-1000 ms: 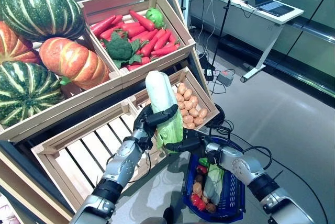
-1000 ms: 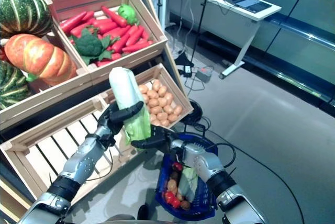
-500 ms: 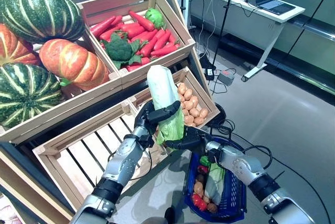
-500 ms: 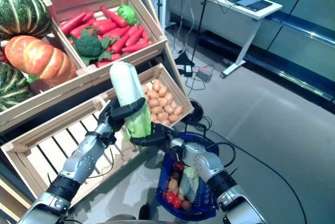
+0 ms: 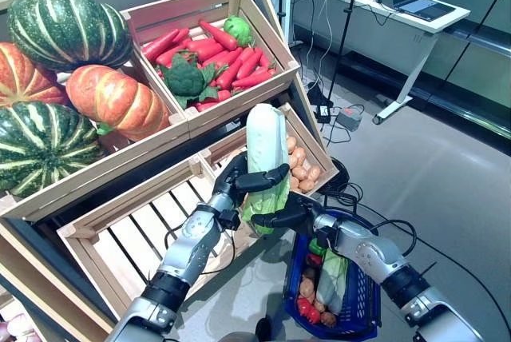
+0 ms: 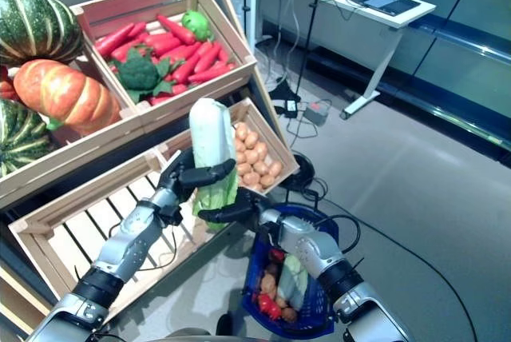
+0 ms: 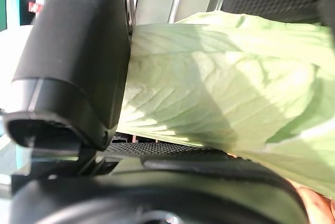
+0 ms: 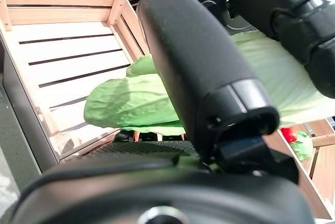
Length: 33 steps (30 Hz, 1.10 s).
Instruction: Put vegetables into the basket
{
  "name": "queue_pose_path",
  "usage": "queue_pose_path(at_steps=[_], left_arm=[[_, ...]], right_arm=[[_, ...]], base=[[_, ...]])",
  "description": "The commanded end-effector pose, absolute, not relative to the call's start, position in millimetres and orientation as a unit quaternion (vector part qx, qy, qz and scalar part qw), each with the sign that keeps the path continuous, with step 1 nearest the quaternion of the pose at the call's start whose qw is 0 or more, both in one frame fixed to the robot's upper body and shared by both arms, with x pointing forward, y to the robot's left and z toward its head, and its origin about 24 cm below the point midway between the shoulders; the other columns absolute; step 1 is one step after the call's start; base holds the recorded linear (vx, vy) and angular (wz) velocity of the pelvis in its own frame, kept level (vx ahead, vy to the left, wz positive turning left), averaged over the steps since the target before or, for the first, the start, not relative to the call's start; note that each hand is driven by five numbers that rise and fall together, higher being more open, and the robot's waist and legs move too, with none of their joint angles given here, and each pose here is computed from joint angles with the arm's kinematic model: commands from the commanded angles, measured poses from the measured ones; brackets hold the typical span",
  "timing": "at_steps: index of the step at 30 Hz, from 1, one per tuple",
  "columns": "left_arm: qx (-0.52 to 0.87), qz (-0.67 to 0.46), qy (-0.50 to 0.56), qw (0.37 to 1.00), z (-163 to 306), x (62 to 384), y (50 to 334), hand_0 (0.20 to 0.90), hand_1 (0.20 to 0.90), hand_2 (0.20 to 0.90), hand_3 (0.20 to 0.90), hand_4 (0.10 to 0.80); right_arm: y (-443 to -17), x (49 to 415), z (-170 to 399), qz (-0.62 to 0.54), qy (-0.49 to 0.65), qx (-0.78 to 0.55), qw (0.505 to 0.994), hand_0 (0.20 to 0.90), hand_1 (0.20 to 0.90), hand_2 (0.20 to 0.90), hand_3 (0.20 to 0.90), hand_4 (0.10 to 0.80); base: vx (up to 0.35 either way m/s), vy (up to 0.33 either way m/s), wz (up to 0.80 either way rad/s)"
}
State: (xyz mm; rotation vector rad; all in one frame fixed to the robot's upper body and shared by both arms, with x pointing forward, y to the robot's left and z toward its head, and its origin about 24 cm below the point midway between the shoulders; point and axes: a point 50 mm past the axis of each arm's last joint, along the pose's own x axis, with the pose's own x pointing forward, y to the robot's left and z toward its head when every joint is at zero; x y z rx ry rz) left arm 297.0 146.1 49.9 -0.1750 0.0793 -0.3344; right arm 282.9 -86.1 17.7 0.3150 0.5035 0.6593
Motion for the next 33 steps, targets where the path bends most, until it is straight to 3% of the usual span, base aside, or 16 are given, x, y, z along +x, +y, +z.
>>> queue_pose_path(at_steps=[1,6,7,8,31,32,33], left_arm=[[-0.108,-0.235,0.0,0.966,65.7,307.3,112.6,0.3,0.3,0.3,0.3,0.4],[-0.123,-0.239,0.018,0.963,56.0,303.8,108.2,0.3,0.3,0.3,0.3,0.4],[-0.125,-0.239,0.021,0.963,54.3,303.1,107.7,0.3,0.3,0.3,0.3,0.4],[-0.128,-0.237,0.023,0.963,53.1,302.7,107.2,0.3,0.3,0.3,0.3,0.4],[-0.165,-0.185,-0.004,0.969,61.8,308.6,110.3,0.3,0.3,0.3,0.3,0.4],[-0.163,-0.177,-0.008,0.971,64.0,309.4,111.2,0.333,0.333,0.333,0.333,0.422],[-0.166,-0.173,-0.011,0.971,64.7,309.4,112.3,0.9,0.9,0.9,0.9,0.8]], right_arm=[[-34.3,298.8,134.9,0.449,-0.014,0.288,0.846,0.9,0.9,0.9,0.9,0.8],[-32.5,300.0,151.5,0.452,-0.056,0.309,0.835,0.9,0.9,0.9,0.9,0.8],[-32.4,300.6,155.3,0.451,-0.064,0.311,0.834,0.676,0.676,0.676,0.676,0.651],[-32.9,301.7,158.5,0.447,-0.072,0.314,0.834,0.3,0.3,0.3,0.3,0.4],[-43.5,310.4,154.4,0.407,-0.059,0.31,0.857,0.3,0.3,0.3,0.3,0.4],[-43.6,310.1,153.0,0.407,-0.056,0.309,0.858,0.3,0.3,0.3,0.3,0.4],[-43.6,310.1,152.1,0.406,-0.055,0.307,0.859,0.3,0.3,0.3,0.3,0.4]], base=[[0.0,0.0,0.0],[0.0,0.0,0.0],[0.0,0.0,0.0],[0.0,0.0,0.0],[0.0,0.0,0.0],[0.0,0.0,0.0],[0.0,0.0,0.0]])
